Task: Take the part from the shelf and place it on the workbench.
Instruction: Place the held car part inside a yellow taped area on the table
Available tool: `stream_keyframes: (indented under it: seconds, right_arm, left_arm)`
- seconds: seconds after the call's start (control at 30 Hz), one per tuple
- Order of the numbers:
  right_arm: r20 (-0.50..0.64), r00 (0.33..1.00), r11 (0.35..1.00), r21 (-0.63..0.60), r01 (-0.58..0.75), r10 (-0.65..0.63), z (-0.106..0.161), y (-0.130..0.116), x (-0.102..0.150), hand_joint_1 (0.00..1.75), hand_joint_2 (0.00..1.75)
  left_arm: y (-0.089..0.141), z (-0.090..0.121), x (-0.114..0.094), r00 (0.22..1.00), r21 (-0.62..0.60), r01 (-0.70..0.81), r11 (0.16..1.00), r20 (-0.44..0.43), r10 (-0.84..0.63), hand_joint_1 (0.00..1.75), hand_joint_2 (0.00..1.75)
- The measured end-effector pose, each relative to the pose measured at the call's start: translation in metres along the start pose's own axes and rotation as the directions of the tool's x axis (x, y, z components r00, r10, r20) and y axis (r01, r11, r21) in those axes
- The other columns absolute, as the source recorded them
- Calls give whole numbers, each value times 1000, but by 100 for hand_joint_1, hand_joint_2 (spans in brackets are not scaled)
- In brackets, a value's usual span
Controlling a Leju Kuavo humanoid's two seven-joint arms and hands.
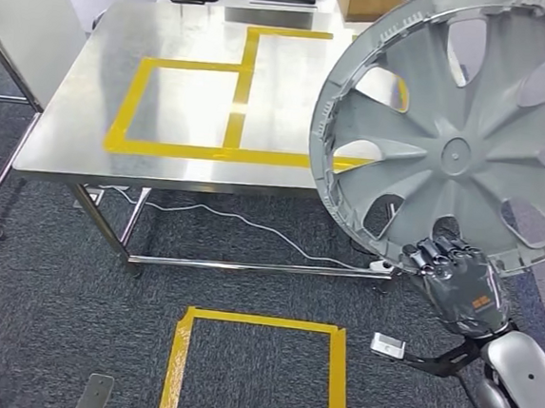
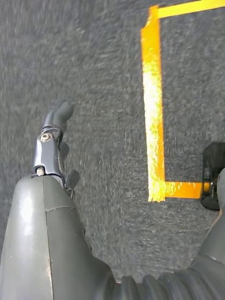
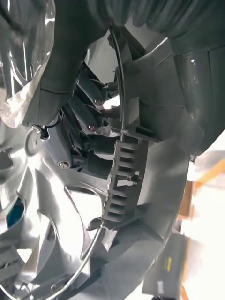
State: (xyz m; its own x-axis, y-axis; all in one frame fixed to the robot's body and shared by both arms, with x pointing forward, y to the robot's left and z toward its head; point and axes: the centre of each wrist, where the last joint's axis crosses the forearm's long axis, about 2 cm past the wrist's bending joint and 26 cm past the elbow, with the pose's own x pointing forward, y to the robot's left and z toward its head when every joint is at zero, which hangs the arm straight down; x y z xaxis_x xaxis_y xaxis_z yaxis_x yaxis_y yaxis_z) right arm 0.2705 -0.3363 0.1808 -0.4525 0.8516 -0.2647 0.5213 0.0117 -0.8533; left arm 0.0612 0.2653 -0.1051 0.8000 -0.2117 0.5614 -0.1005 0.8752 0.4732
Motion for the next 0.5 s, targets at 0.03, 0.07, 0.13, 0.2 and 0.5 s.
stream_keyframes:
  seconds: [0.03, 0.07, 0.13, 0.2, 0.5]
  right_arm:
    - [1, 1000, 1000, 0, 0, 0, 0, 0, 0, 175, 175]
    - [1, 1000, 1000, -2, -1, 1, 0, -1, 0, 175, 175]
    - [0, 1000, 1000, -5, -4, 4, -1, -1, -2, 175, 175]
    - [0, 1000, 1000, -3, -4, 4, -1, -1, -1, 175, 175]
    - [2, 1000, 1000, 10, 1, -1, 3, 0, 1, 175, 175]
  left_arm:
    - [0, 0, 0, 1000, -1, 0, 1000, -1, 0, 0, 175]
    - [0, 1, -1, 1000, -1, 0, 1000, -1, 0, 0, 175]
    - [0, 0, 0, 1000, 0, 0, 1000, 0, 0, 0, 175]
    - [-1, 0, 0, 1000, -1, 0, 1000, 0, 0, 0, 175]
    - [-1, 0, 1, 1000, -1, -1, 1000, -9, 1, 0, 175]
